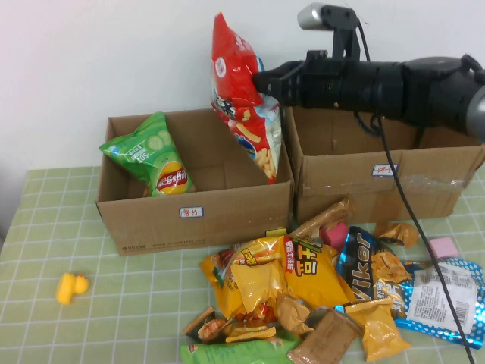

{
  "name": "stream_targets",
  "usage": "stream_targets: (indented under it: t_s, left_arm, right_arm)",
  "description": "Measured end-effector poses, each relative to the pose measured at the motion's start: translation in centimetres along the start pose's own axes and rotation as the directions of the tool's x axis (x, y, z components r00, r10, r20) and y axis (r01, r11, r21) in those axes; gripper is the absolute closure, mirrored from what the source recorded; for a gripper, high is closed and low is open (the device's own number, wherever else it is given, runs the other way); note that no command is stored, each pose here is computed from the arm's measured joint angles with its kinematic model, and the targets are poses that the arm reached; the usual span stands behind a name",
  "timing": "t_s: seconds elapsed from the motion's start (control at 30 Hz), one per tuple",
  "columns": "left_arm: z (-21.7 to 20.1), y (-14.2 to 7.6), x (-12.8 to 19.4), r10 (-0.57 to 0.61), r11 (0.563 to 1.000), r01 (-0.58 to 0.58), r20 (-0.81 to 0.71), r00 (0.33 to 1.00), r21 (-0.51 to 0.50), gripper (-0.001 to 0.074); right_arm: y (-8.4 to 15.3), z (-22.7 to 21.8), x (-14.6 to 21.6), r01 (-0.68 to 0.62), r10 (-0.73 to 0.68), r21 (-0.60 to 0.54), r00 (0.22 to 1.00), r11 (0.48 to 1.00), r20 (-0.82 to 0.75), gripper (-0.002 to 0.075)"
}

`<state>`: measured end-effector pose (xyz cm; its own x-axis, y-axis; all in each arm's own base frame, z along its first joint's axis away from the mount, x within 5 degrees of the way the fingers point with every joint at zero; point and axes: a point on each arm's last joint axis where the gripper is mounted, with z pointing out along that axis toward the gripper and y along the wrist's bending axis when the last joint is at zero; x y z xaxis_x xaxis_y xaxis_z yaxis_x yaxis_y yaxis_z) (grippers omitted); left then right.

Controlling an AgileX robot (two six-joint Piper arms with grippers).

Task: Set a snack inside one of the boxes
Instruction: Place the potato chip in the potato chip box, then pick up the biscuit

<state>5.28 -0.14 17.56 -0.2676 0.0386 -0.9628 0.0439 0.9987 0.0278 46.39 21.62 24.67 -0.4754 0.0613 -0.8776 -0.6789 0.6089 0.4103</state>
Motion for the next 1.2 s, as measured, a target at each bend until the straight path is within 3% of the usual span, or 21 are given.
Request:
stream_targets:
  t_s: [0.1,0.33,0.43,0.53,0.67,0.73,0.97,1.2]
  left_arm:
    - [0.0,0.0,0.0,0.000,1.000,0.000,0.000,1.000,0.000,0.0738]
    - [0.0,0.0,0.0,0.000,1.000,0.000,0.000,1.000,0.000,0.0738]
    - [0.0,0.0,0.0,0.000,1.000,0.000,0.000,1.000,0.000,0.0738]
    - [0.0,0.0,0.0,0.000,1.000,0.000,0.000,1.000,0.000,0.0738]
    - [0.0,0.0,0.0,0.000,1.000,0.000,0.000,1.000,0.000,0.0738]
    - [0.0,0.0,0.0,0.000,1.000,0.000,0.000,1.000,0.000,0.0738]
    - [0.0,0.0,0.0,0.000,1.000,0.000,0.000,1.000,0.000,0.0738]
    - [0.0,0.0,0.0,0.000,1.000,0.000,0.000,1.000,0.000,0.0738]
  right_arm:
    - [-0.5,0.2,0.3,-0.002,0.002,0.026,1.000,1.000,0.003,0.0676]
    - [-1.4,-0.3,-0.1,-0.018,0.017,0.037,1.000,0.999,0.023,0.0361]
    - [-1.6,-0.9,-0.3,-0.021,0.021,-0.027,1.000,0.999,0.019,0.0319]
    - [-0.9,-2.0,-1.3,-0.001,0.004,-0.108,1.000,0.994,0.023,0.0371]
    - [0.9,-4.3,-3.4,0.094,-0.096,-0.147,0.995,0.985,-0.004,0.0603]
    - [2.3,-5.9,-4.8,0.182,-0.188,-0.140,0.982,0.973,-0.033,0.0673]
    - [7.4,-12.1,-7.9,0.432,-0.451,-0.130,0.870,0.892,-0.200,0.0718]
    - [11.2,-18.0,-8.3,0.502,-0.513,-0.139,0.766,0.854,-0.387,0.0721]
